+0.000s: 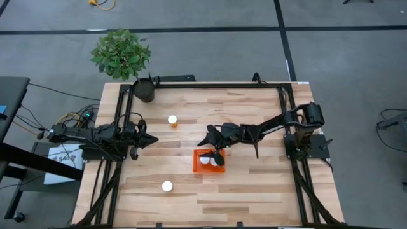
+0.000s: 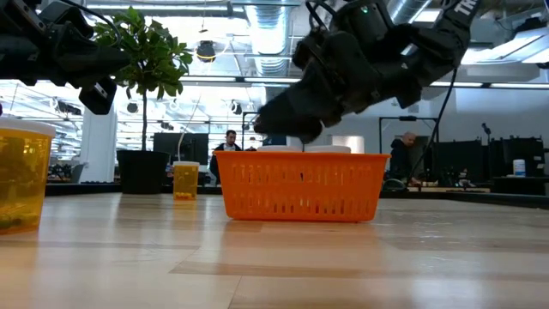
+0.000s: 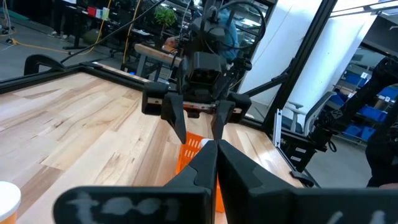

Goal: Pick and place pill bottles into a basket
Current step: Put the orange pill bottle into the orange bin

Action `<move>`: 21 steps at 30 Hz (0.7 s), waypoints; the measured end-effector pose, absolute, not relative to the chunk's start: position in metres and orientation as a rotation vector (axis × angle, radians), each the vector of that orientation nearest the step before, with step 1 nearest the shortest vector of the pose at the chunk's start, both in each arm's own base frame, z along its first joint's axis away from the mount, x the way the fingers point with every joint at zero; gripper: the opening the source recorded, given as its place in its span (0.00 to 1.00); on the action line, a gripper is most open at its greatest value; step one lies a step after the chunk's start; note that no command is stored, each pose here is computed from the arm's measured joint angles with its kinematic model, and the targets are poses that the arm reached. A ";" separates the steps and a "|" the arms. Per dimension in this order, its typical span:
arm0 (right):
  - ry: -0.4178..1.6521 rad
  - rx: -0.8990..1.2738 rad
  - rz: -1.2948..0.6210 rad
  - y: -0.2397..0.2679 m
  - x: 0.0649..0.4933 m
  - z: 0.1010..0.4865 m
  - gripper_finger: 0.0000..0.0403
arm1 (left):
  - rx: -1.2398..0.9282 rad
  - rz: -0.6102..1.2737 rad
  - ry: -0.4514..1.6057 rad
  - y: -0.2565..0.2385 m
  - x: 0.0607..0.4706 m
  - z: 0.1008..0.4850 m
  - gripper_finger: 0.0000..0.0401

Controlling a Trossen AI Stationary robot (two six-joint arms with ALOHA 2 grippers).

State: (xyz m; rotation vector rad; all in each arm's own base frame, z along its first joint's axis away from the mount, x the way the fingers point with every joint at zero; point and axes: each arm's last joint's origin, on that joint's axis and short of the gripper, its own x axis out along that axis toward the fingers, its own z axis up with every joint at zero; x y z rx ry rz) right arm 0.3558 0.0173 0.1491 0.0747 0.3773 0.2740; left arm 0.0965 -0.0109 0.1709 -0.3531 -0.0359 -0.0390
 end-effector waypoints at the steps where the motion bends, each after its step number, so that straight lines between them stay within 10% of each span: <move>1: 0.369 0.069 0.282 0.016 0.358 0.152 0.61 | -0.353 -0.039 -0.036 -0.011 0.096 0.171 0.00; 21: 0.440 0.066 0.504 0.039 0.395 0.226 0.60 | -0.353 -0.039 -0.036 -0.011 0.096 0.171 0.00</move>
